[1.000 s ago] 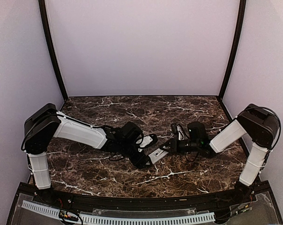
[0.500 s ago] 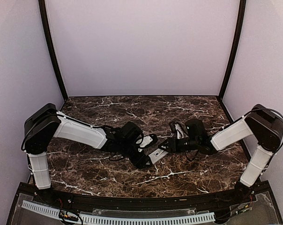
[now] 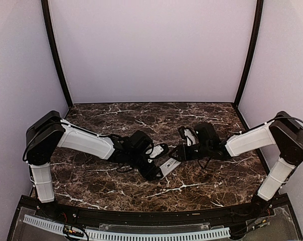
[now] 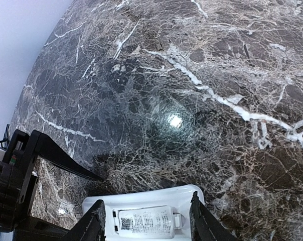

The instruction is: Load the batteries into the remote control

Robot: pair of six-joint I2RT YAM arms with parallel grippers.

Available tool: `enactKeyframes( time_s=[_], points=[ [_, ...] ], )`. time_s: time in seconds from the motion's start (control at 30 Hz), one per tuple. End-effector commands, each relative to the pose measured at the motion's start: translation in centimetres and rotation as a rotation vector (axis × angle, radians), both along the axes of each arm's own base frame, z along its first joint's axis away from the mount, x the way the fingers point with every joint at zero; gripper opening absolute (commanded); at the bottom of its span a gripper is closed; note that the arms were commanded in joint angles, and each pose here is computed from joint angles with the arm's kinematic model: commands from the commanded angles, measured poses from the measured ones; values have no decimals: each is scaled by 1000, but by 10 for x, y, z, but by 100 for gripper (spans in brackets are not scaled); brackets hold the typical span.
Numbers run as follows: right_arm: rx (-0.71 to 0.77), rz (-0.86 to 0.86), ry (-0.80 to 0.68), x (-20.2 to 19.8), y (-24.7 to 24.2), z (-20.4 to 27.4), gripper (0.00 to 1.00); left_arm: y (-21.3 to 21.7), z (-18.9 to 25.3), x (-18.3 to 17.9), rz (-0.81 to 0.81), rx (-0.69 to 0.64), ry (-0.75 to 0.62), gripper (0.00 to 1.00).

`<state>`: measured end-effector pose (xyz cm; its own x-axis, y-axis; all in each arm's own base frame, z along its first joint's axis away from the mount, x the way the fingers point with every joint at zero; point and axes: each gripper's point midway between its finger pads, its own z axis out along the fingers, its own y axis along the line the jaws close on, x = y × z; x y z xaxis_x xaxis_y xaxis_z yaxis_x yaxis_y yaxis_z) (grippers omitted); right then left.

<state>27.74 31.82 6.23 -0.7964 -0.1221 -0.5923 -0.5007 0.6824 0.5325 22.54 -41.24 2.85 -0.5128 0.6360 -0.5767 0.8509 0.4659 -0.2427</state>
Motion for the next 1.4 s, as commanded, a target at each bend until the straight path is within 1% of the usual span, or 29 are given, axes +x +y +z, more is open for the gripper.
enactKeyframes(
  time_s=[0.0, 0.13, 0.17, 0.23, 0.3, 0.37, 0.47, 0.63, 0.87, 0.97, 1.07, 1.17, 1.37],
  points=[
    [-42, 11, -52, 4, 1, 9, 54, 20, -30, -18, -10, 99, 78, 71],
    [-86, 18, -93, 9, -2, 20, 48, 20, -29, -18, -10, 97, 77, 71],
    [-103, 20, -102, 11, -3, 23, 44, 20, -29, -18, -9, 97, 77, 71],
    [-127, 25, -105, 10, -6, 27, 31, 20, -30, -18, -9, 97, 76, 71],
    [-136, 40, -93, 5, -6, 28, 19, 20, -29, -17, -7, 97, 75, 71],
    [-146, 48, -70, -1, -7, 24, 10, 20, -29, -17, -5, 97, 74, 71],
    [-150, 61, -47, -8, -4, 18, 1, 20, -29, -17, -4, 97, 75, 71],
    [-154, 65, -10, -11, -2, 5, 0, 20, -29, -17, -4, 97, 75, 71],
    [-187, 82, 58, -14, 0, -35, 0, 20, -29, -17, -3, 99, 74, 71],
    [-184, 79, 75, -19, -3, -40, 0, 21, -30, -17, -2, 100, 76, 71],
    [-177, 72, 65, -20, -5, -34, 0, 21, -30, -17, -3, 98, 75, 71],
    [-157, 82, 39, -18, -2, -18, 0, 20, -30, -17, -4, 99, 75, 71],
    [-73, 134, -50, -12, 15, 38, 0, 18, -26, -15, 0, 91, 69, 71]
  ],
)
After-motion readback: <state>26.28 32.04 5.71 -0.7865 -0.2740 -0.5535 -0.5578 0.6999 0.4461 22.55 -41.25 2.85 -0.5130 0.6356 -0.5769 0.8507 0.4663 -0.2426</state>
